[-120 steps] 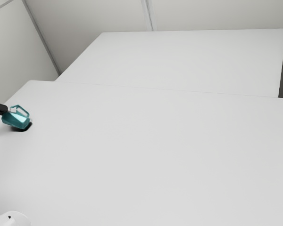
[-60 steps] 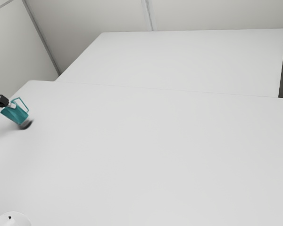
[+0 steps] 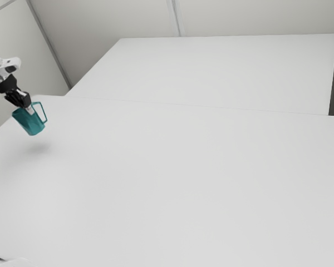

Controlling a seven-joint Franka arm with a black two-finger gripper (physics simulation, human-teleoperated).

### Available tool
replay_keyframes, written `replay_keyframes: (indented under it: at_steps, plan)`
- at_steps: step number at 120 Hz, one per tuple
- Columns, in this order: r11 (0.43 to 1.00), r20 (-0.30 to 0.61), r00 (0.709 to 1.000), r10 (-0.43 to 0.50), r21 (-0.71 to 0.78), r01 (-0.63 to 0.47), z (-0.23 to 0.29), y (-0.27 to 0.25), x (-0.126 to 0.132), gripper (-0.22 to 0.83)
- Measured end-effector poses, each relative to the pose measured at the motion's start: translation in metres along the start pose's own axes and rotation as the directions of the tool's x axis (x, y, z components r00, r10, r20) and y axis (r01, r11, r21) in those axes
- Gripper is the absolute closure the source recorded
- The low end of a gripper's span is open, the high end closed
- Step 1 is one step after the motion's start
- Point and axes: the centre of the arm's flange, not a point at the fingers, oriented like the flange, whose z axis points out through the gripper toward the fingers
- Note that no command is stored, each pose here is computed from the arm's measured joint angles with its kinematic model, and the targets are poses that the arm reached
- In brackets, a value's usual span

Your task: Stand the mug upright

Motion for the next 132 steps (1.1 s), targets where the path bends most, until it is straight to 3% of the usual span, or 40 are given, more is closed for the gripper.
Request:
replay_keyframes:
  at_steps: [23, 64, 92, 132]
  plan:
    - [0.995, 0.093, 0.995, -0.031, 0.096, 0.022, -0.012, 0.070, 0.012, 0.79]
    - [0.998, 0.092, 0.996, -0.009, 0.070, 0.002, -0.021, 0.179, 0.007, 0.79]
    - [0.998, 0.113, 0.993, 0.016, 0.063, -0.023, -0.011, 0.239, -0.005, 0.79]
    - [0.999, 0.141, 0.990, -0.007, 0.051, 0.000, 0.025, 0.296, -0.045, 0.79]
